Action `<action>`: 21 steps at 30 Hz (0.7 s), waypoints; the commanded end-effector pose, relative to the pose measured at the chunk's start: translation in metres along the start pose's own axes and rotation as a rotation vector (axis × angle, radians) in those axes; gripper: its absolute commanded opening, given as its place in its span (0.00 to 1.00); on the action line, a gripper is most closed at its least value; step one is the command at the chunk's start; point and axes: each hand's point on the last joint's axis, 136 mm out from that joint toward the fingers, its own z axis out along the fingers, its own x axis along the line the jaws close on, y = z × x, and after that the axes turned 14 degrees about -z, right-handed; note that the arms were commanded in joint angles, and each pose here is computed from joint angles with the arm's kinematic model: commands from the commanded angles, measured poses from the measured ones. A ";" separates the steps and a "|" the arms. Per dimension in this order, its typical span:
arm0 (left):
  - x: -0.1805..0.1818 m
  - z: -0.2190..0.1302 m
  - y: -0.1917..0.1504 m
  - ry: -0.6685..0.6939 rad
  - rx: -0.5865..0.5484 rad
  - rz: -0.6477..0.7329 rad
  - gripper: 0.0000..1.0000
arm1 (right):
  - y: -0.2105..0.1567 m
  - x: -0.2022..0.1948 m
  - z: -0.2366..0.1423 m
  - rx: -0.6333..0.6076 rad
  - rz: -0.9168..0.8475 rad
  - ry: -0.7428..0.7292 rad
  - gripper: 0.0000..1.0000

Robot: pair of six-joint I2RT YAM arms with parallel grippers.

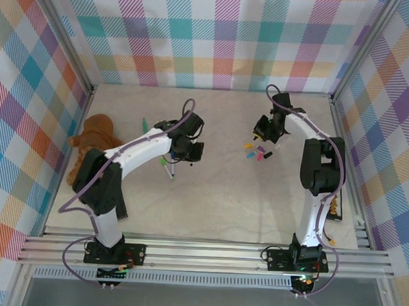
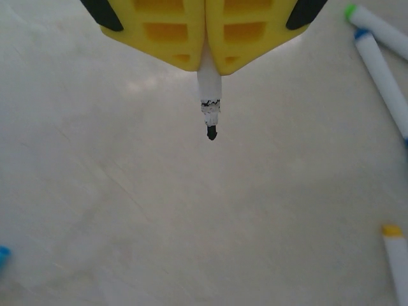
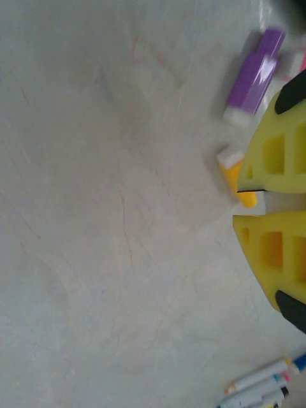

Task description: Open the pen caps

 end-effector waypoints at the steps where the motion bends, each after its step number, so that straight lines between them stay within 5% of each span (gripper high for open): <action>1: 0.016 0.016 0.024 0.112 -0.066 -0.036 0.00 | -0.005 0.002 -0.019 -0.039 -0.107 -0.072 0.00; 15: 0.054 0.068 0.052 0.289 -0.066 -0.096 0.00 | -0.007 -0.028 0.002 0.004 -0.115 -0.204 0.00; 21: 0.057 0.068 0.060 0.314 -0.090 -0.088 0.23 | -0.008 -0.039 0.017 0.023 -0.082 -0.223 0.05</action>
